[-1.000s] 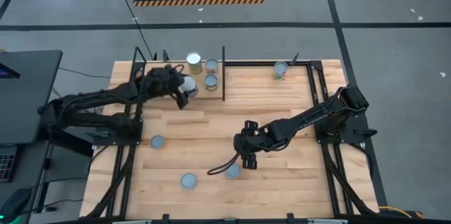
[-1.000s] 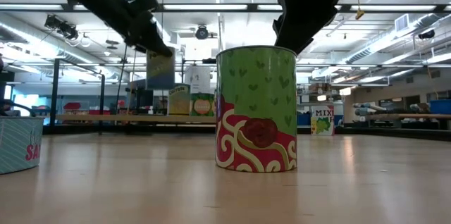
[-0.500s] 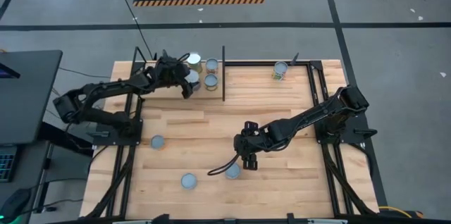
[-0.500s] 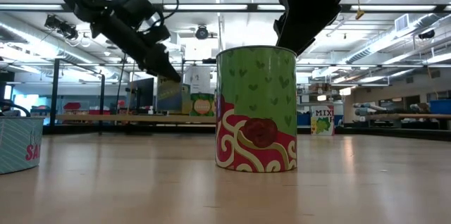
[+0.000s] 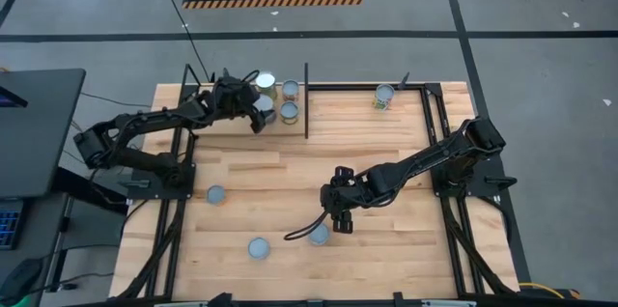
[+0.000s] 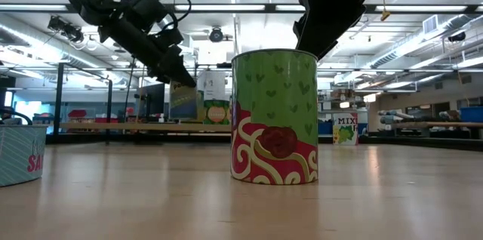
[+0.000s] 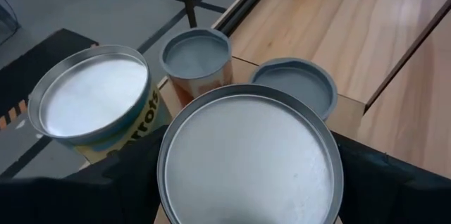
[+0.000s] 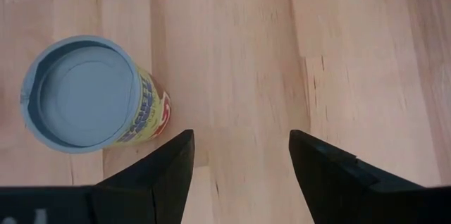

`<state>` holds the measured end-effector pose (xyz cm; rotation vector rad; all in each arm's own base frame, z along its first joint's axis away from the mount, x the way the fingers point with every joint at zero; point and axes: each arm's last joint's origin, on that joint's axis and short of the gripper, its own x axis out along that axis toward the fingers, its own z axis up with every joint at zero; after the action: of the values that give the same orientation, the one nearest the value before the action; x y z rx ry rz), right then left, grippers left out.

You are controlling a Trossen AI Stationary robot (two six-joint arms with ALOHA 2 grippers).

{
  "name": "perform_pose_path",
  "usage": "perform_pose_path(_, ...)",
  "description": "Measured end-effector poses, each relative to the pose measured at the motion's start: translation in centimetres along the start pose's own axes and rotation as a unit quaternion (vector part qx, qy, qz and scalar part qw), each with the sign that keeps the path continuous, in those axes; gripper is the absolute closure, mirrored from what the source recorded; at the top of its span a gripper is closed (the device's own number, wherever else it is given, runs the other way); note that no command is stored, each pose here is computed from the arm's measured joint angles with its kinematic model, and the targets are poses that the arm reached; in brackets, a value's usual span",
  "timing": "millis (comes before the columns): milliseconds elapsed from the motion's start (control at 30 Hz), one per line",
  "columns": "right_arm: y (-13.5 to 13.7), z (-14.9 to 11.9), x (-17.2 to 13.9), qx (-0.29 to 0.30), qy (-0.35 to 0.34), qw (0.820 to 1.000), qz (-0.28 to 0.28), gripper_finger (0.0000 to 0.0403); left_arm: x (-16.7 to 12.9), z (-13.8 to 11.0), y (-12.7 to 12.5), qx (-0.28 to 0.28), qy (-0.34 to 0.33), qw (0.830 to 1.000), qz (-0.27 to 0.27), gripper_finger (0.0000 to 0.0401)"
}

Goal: Pick and place cans onto a shelf
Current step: Put the canned peas on the shelf

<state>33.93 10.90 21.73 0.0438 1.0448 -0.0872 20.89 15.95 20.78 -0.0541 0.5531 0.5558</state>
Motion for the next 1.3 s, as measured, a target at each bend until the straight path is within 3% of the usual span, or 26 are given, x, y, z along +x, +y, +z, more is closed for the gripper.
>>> perform_pose_path(833,0.0,-0.1,0.0,-0.002,0.003,1.000,0.001,0.0163,1.3,-0.5,-0.1,-0.013,0.013,1.000,0.010,0.0075)
perform_pose_path(1300,0.0,-0.1,0.0,0.002,0.003,1.000,0.001,0.0163,1.2,-0.7,-0.1,-0.011,0.017,1.000,0.008,0.0047)
